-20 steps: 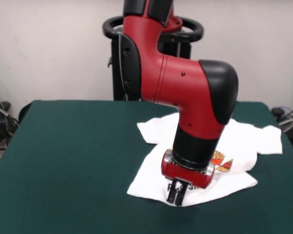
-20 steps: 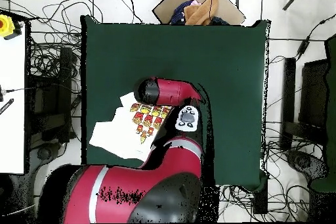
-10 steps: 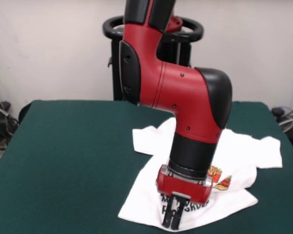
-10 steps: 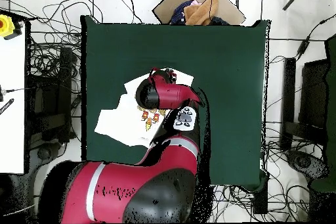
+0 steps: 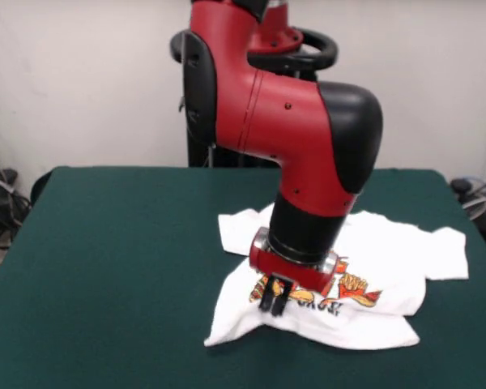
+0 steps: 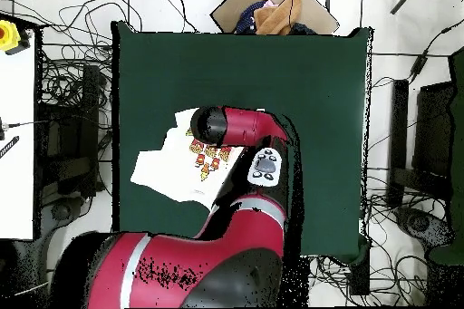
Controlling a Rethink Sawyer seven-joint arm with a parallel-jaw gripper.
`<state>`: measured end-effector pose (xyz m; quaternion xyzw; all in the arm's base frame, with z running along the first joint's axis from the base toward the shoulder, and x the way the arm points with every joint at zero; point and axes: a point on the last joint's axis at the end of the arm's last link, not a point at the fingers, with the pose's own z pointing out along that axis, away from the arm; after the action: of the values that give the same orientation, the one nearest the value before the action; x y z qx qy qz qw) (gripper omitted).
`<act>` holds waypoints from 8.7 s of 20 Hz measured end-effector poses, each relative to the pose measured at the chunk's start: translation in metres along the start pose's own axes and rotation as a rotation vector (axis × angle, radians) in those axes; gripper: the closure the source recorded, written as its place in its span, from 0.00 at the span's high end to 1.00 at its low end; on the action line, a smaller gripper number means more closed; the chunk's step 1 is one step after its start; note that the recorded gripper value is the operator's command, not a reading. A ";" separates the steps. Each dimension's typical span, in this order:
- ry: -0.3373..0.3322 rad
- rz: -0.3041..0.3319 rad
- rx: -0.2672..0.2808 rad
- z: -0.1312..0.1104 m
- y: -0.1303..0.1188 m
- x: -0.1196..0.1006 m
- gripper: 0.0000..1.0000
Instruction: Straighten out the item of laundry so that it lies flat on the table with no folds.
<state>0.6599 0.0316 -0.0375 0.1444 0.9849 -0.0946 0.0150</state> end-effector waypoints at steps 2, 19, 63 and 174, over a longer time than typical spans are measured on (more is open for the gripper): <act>0.098 0.015 0.014 -0.012 -0.009 0.005 0.00; -0.009 0.137 -0.056 -0.033 -0.066 -0.002 0.00; 0.042 -0.064 -0.083 0.013 -0.034 0.164 0.00; 0.542 -0.341 -0.060 0.015 -0.056 0.452 0.00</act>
<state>0.2106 0.1029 -0.0680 -0.0035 0.9654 -0.0248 -0.2596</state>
